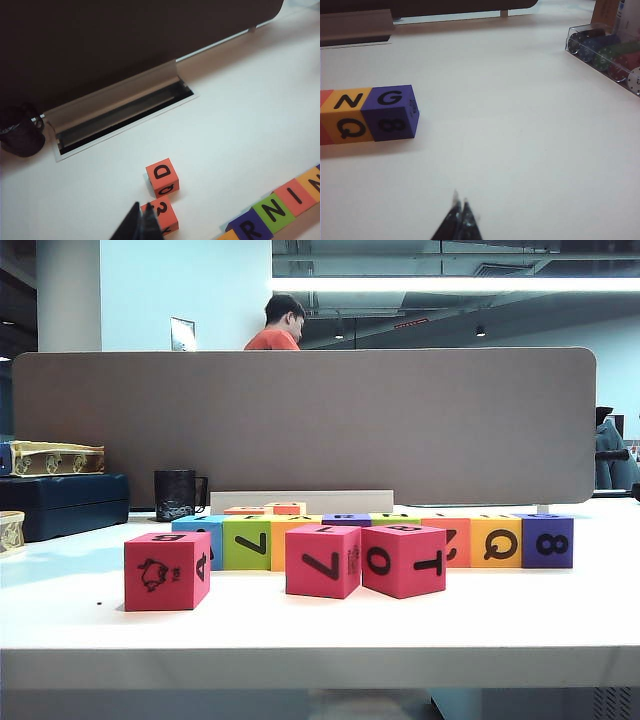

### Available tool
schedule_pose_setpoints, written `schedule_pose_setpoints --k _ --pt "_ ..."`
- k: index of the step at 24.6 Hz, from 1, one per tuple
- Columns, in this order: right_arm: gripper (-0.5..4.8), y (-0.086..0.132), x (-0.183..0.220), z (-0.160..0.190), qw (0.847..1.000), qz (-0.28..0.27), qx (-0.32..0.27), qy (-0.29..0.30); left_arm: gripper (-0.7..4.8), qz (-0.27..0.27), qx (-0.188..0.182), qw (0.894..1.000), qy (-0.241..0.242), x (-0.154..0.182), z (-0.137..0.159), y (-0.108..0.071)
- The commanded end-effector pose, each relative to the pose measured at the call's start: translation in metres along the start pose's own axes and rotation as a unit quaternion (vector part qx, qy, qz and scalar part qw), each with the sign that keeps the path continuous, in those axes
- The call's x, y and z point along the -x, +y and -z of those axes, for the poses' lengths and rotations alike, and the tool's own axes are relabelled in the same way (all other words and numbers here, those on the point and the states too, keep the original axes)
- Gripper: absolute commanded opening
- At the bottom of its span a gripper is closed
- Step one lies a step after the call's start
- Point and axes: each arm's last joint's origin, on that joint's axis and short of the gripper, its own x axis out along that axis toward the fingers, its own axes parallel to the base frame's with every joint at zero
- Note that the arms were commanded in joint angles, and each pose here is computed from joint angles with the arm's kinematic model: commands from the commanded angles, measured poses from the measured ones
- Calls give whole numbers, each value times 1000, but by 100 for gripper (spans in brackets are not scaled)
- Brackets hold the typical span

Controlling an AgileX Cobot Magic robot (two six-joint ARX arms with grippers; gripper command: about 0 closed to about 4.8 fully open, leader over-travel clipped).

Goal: Select the appropriate blocks from the scattered letter blocks on the table and arrange them in a row to spell out "LEARNING".

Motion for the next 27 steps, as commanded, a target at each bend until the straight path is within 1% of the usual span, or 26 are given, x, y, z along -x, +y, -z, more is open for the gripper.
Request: schedule_pose_setpoints --k 1,2,4,6,8,13,15,16,19,21,23,25,27 --pt "-1 0 0 0 1000 -2 -2 -6 -5 -33 3 997 -67 21 25 8" --pt "-1 0 0 0 1000 -2 -2 -6 -5 -48 7 996 -75 30 43 13" --pt "-1 0 0 0 1000 -2 -2 -6 -5 -67 13 995 -74 41 64 18" --pt "-1 0 0 0 1000 -2 -2 -6 -5 -101 33 992 -65 59 105 25" --pt "-1 0 0 0 1000 -2 -2 -6 -5 -118 49 990 -59 67 129 27" --pt "-1 0 0 0 1000 -2 -2 -6 -5 -158 67 984 -41 83 190 26" --pt "-1 0 0 0 1000 -2 -2 -6 -5 -181 75 979 -47 91 231 19" --pt "-1 0 0 0 1000 -2 -2 -6 -5 -186 76 978 -55 93 243 16" --pt "-1 0 0 0 1000 -2 -2 -6 -5 -191 72 976 -74 96 273 6" --pt "-1 0 0 0 1000 -2 -2 -6 -5 -189 75 976 -81 96 292 -1" --pt "-1 0 0 0 1000 -2 -2 -6 -5 -188 97 974 -82 93 324 -10" --pt "-1 0 0 0 1000 -2 -2 -6 -5 -187 107 972 -94 91 342 -14" --pt "-1 0 0 0 1000 -2 -2 -6 -5 -186 121 970 -99 89 353 -18"
